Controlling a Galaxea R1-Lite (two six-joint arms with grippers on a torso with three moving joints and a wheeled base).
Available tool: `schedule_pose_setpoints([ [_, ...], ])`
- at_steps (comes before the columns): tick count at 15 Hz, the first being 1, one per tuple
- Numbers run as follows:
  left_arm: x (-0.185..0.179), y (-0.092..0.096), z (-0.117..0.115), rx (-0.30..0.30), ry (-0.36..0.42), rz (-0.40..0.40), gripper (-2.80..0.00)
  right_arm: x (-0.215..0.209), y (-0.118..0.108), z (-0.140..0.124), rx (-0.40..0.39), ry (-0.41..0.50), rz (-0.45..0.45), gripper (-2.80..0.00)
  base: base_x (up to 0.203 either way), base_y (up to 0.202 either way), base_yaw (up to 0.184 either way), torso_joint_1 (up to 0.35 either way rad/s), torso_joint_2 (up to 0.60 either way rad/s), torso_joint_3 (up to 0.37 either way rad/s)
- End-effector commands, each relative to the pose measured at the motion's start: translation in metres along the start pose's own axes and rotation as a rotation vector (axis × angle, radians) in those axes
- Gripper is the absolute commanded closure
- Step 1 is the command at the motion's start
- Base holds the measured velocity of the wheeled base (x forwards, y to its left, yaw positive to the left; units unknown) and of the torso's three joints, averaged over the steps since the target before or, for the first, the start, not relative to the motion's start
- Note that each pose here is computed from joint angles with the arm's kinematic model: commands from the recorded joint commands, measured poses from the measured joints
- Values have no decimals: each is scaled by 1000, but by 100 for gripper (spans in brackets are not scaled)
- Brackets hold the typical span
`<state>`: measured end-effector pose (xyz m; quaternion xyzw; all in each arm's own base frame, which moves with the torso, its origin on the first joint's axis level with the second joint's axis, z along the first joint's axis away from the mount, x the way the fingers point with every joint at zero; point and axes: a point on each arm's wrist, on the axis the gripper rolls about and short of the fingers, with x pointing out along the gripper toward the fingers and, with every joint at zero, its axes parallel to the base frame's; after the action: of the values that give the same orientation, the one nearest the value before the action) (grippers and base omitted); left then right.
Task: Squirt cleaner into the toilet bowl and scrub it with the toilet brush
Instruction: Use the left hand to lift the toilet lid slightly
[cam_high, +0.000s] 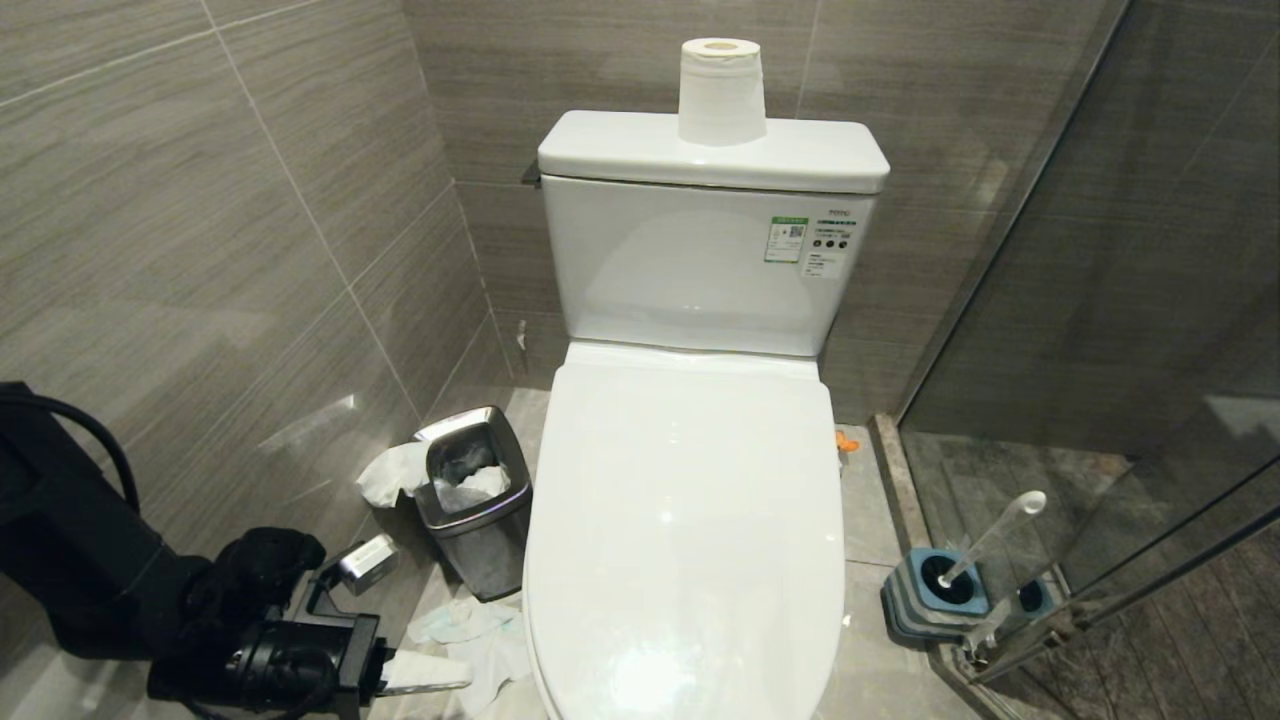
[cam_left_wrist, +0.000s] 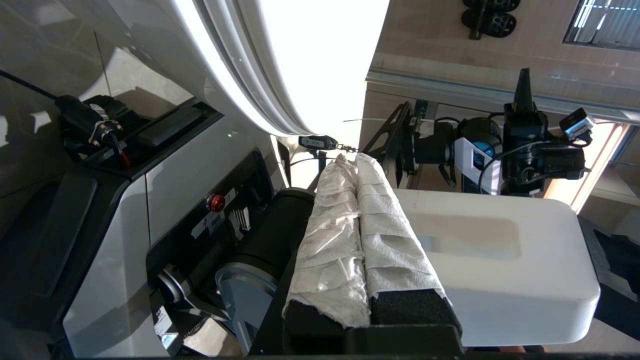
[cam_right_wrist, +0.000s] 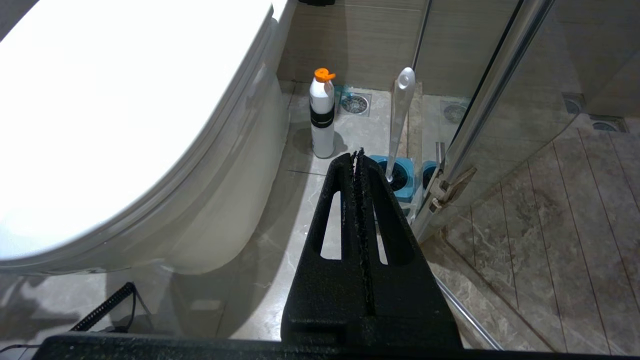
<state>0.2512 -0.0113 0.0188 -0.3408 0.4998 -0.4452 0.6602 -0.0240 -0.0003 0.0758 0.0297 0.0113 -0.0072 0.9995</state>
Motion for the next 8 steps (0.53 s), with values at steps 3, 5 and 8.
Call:
schedule_pose_setpoints([
  [3,1,0,-1,2,2,-5,0,0,0,0,0,0,0,0,0,0,0,0,0,0],
  [5,1,2,-1,1,2,-5,-123,0,0,0,0,-1,0,0,0,0,0,0,0,0],
  [8,1,2,0,0,2,-5,-280,0,0,0,0,0,0,0,0,0,0,0,0,0],
])
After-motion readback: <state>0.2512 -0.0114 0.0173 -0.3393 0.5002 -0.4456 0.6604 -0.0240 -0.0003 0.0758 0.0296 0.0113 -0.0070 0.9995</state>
